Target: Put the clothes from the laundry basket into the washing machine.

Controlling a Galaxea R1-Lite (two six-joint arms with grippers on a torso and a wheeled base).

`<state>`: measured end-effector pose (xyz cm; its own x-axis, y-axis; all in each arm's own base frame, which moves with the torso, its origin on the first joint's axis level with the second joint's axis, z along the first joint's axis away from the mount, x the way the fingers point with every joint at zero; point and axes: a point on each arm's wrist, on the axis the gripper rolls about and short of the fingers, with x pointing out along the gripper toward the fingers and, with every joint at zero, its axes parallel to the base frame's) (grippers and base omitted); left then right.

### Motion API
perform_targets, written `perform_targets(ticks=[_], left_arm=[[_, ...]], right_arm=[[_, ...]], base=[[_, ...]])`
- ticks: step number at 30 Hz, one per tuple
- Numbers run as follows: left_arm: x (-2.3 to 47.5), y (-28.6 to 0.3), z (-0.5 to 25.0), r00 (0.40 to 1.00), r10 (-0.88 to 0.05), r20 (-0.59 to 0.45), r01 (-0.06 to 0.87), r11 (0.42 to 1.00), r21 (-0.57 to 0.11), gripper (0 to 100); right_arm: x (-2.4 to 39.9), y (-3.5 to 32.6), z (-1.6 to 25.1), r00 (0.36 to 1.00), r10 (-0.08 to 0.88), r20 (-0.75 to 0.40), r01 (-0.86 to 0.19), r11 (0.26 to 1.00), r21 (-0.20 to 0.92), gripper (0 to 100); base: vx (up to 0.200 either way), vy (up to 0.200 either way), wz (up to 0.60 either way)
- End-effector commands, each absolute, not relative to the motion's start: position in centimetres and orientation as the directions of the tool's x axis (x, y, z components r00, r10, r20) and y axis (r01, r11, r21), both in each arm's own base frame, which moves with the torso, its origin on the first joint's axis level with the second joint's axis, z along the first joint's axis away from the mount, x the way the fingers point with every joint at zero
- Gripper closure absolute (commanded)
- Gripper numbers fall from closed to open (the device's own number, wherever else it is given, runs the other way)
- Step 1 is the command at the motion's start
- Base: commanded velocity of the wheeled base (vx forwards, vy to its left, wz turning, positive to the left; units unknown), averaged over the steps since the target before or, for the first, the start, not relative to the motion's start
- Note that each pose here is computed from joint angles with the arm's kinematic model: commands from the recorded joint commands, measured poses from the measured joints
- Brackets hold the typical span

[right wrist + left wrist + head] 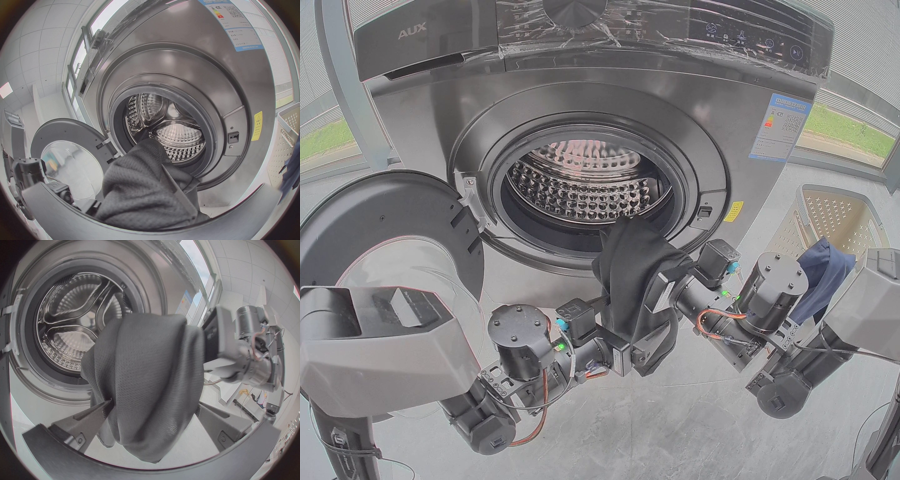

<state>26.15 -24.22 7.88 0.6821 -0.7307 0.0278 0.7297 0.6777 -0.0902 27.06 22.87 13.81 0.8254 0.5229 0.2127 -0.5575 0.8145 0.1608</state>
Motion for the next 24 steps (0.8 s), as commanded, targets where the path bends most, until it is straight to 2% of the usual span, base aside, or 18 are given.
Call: perform_targets(ticks=[1,10,21,22,24], left_arm=[[27.5,-24.6,6.2,0.697,-0.717,0.006,0.713,0.693,-0.102,0],[30.9,-23.8,6.0,0.769,-0.637,0.051,0.638,0.762,-0.108,0],[31.8,-24.0,6.2,0.783,-0.617,0.078,0.622,0.775,-0.116,0],[31.8,-24.0,6.2,0.787,-0.612,0.078,0.617,0.778,-0.118,100],[31.8,-23.9,6.4,0.793,-0.603,0.084,0.609,0.784,-0.121,100]], right_arm=[[26.4,23.4,13.9,0.813,0.541,0.212,-0.576,0.802,0.162,100],[24.4,23.7,14.0,0.791,0.581,0.193,-0.61,0.776,0.161,100],[24.0,23.8,13.6,0.794,0.582,0.178,-0.607,0.776,0.172,100],[24.0,23.8,13.6,0.794,0.582,0.178,-0.607,0.776,0.172,100],[24.0,23.7,13.5,0.796,0.58,0.175,-0.604,0.778,0.173,100]], base=[[0.0,0.0,0.0],[0.0,0.0,0.0],[0.0,0.0,0.0],[0.0,0.0,0.0],[0.0,0.0,0.0]])
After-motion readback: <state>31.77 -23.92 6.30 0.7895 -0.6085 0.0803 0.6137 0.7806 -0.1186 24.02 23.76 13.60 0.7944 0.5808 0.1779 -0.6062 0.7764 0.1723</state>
